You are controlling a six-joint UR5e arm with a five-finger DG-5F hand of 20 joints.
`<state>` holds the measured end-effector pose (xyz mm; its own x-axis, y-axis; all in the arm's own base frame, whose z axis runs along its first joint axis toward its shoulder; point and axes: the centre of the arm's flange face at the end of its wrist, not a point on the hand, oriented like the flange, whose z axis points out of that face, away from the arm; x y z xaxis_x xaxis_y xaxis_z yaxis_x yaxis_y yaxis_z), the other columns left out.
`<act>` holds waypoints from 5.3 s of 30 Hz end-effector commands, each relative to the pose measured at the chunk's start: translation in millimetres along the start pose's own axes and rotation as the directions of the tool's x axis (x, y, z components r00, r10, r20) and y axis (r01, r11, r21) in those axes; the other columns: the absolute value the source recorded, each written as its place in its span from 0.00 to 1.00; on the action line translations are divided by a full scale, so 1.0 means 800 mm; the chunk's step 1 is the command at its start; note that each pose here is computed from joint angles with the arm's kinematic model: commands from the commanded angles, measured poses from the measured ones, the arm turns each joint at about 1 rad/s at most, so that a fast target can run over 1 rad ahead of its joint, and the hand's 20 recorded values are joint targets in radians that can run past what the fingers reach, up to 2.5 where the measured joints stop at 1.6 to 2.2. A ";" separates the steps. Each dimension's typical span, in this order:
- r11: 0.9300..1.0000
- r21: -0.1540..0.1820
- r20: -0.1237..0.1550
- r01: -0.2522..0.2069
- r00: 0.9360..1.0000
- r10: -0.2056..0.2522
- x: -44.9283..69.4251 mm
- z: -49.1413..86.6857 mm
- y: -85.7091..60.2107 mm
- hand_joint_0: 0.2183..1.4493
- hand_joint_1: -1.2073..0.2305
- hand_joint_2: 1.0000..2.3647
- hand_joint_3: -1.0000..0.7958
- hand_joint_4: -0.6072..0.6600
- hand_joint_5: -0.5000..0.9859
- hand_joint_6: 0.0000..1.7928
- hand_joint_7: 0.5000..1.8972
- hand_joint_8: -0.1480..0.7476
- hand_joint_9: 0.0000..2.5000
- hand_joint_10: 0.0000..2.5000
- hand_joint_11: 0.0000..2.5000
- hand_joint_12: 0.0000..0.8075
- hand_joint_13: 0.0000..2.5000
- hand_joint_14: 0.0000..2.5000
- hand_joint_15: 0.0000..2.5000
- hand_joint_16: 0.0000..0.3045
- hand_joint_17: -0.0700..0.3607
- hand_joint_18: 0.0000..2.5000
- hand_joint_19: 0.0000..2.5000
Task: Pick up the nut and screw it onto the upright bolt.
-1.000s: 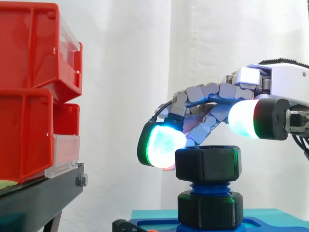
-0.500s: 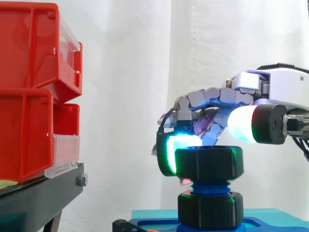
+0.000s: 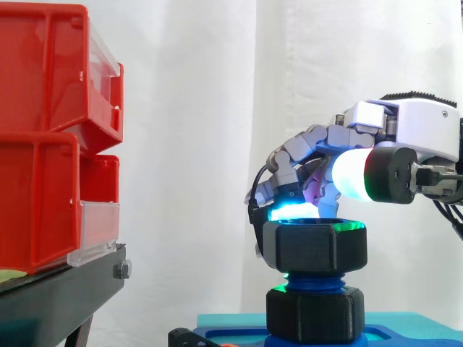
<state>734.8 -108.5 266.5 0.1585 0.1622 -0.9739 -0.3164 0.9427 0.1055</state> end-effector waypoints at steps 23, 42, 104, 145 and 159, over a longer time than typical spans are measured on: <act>0.997 -0.049 0.111 0.057 0.993 -0.052 -0.019 0.004 -0.015 0.24 0.69 0.00 0.28 0.63 0.27 0.28 0.20 0.41 0.39 0.00 0.00 0.26 0.25 0.00 0.00 0.08 0.29 0.12 0.00; 0.999 -0.040 0.060 0.037 0.998 -0.035 0.001 0.028 0.043 0.17 0.79 0.00 0.28 0.54 0.22 0.28 0.06 0.31 0.02 0.00 0.00 0.39 0.00 0.00 0.00 0.14 0.38 0.00 0.00; 0.999 -0.008 -0.045 0.035 0.998 -0.035 0.008 -0.002 0.009 0.24 0.68 0.00 0.28 0.57 0.38 0.28 0.67 0.37 0.35 0.00 0.00 0.26 0.18 0.00 0.00 0.05 0.25 0.01 0.00; 0.999 0.034 -0.035 -0.003 0.999 0.005 0.008 0.021 0.040 0.22 0.75 0.00 0.28 0.65 0.29 0.28 0.17 0.36 0.29 0.00 0.00 0.32 0.10 0.00 0.00 0.09 0.31 0.00 0.00; 1.000 0.019 -0.053 -0.014 0.998 0.015 0.013 0.025 0.056 0.23 0.75 0.00 0.28 0.67 0.31 0.28 0.30 0.39 0.32 0.00 0.00 0.32 0.12 0.00 0.00 0.09 0.30 0.00 0.00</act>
<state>740.9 -60.7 264.8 0.1033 0.1598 -0.9817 -0.2976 0.9468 0.1228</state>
